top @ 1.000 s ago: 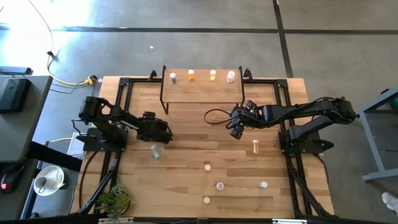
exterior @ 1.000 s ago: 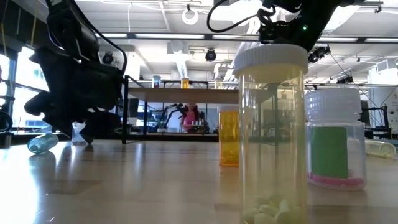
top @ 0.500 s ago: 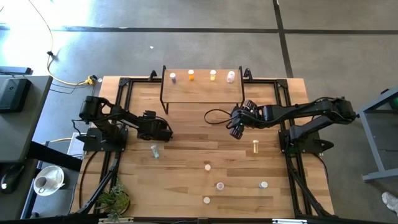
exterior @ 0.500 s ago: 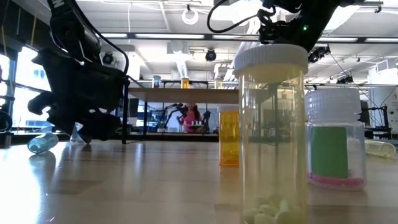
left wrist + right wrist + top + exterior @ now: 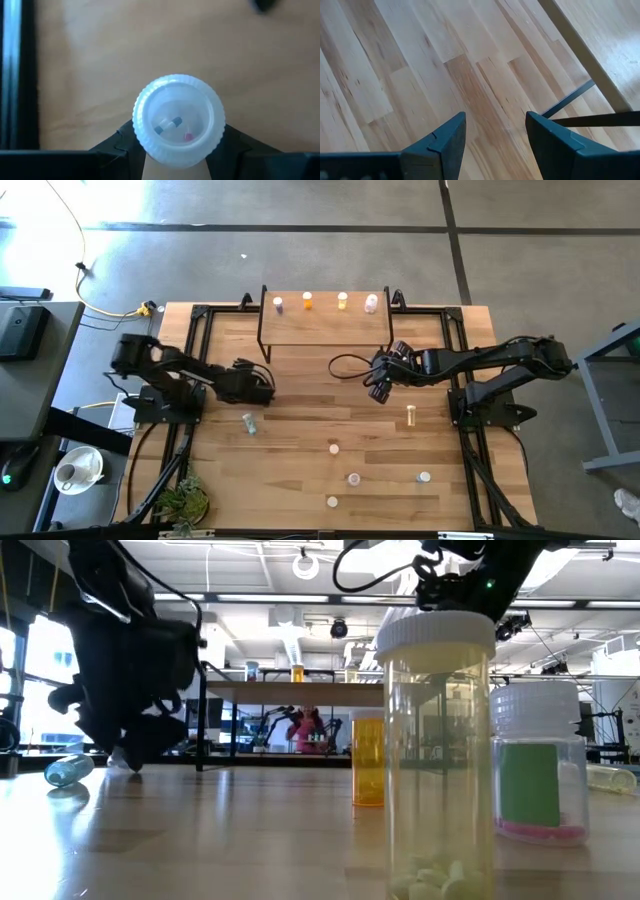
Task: Pick and place medicine bottles onto shelf by color
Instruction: Put the top white pill bottle on the shelf aligned with the other white pill bottle
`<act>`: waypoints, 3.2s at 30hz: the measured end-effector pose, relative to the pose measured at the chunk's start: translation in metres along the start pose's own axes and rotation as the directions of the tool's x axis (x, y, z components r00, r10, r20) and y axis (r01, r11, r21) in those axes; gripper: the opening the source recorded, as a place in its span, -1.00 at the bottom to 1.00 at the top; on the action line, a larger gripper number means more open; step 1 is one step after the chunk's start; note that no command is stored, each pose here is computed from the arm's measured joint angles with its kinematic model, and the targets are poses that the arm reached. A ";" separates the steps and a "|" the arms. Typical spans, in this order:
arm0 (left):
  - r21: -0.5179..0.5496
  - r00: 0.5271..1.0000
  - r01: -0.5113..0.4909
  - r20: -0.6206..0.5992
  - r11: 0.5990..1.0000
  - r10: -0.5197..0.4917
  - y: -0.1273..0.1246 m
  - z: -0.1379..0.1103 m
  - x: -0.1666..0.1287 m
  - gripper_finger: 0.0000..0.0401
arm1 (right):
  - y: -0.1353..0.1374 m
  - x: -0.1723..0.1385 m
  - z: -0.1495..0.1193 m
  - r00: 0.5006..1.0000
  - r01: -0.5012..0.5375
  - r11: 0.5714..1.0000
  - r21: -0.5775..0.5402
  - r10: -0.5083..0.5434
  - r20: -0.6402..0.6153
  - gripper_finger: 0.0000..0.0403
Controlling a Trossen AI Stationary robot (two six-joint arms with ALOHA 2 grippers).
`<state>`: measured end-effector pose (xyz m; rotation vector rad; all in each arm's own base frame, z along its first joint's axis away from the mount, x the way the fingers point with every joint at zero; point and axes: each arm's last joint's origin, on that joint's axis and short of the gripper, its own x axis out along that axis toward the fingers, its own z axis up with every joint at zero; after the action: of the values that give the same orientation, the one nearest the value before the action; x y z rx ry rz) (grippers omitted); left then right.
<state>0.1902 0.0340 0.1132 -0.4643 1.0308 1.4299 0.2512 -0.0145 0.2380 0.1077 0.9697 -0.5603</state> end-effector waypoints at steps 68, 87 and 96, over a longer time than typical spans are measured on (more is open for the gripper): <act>0.773 0.374 0.511 0.194 0.376 -0.907 -0.076 0.041 -0.099 -0.26 | 0.065 0.052 0.070 0.524 -0.376 0.718 -0.586 0.686 0.505 0.15; 0.739 0.401 0.517 0.237 0.432 -0.885 -0.087 0.056 -0.097 -0.26 | 0.071 0.064 0.070 0.557 -0.428 0.720 -0.546 0.686 0.468 0.15; 0.734 0.395 0.531 0.227 0.423 -0.890 -0.086 0.060 -0.093 -0.26 | 0.070 0.063 0.074 0.608 -0.406 0.752 -0.519 0.646 0.461 -0.01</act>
<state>0.3044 0.0156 0.1924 0.0187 0.5008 0.2884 0.3689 -0.0043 0.2183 -0.1207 0.3252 0.1785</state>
